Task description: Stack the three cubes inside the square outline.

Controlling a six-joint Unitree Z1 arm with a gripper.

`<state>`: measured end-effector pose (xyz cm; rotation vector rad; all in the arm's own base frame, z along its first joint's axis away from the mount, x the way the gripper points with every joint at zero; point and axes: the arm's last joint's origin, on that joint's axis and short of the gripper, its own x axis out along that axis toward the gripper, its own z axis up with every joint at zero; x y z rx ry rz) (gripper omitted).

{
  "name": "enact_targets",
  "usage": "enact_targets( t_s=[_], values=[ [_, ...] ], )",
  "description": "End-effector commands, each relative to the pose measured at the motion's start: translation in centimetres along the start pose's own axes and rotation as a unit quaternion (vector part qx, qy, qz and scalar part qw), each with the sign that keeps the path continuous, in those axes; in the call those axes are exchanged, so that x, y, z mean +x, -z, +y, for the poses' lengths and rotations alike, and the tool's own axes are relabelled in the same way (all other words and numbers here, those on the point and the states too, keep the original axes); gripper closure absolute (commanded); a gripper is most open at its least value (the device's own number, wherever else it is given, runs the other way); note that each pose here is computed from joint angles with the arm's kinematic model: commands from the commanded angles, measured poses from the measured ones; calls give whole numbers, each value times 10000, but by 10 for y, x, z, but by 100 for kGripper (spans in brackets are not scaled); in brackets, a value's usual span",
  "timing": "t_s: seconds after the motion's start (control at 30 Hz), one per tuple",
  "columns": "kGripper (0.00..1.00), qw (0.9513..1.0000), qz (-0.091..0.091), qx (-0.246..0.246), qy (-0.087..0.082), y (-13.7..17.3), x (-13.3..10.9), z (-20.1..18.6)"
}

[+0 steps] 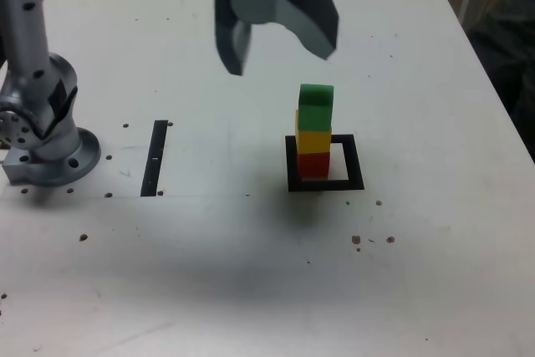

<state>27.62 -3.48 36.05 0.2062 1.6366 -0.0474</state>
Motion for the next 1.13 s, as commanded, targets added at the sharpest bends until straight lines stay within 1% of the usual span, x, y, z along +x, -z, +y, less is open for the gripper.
enact_targets(
  t_s=[0.0, 0.1, 0.2, 0.3, 0.43, 0.53, 0.7, 0.83, 0.9, 0.97, 1.0, 1.03, 1.1],
  values=[
    [1, 10000, 28, 10, 56, 9, 0, 0],
    [1, 9998, 140, 16, 144, 19, 5, -2],
    [1, 9993, 301, 6, 218, 29, 13, -3],
    [1, 9982, 536, -69, 256, 39, 24, 0],
    [1, 9954, 879, -202, 315, 48, 42, 7],
    [1, 9938, 1010, -243, 396, 54, 53, 8],
    [1, 9919, 1107, -273, 555, 64, 68, 5],
    [1, 9905, 1196, -313, 598, 73, 79, 2],
    [1, 9903, 1209, -323, 603, 80, 84, 1],
    [1, 9911, 1147, -331, 590, 88, 87, 0],
    [1, 9919, 1080, -349, 572, 92, 89, 0],
    [1, 9929, 988, -376, 550, 97, 92, -1],
    [1, 9950, 746, -434, 505, 105, 97, -2]
  ],
)
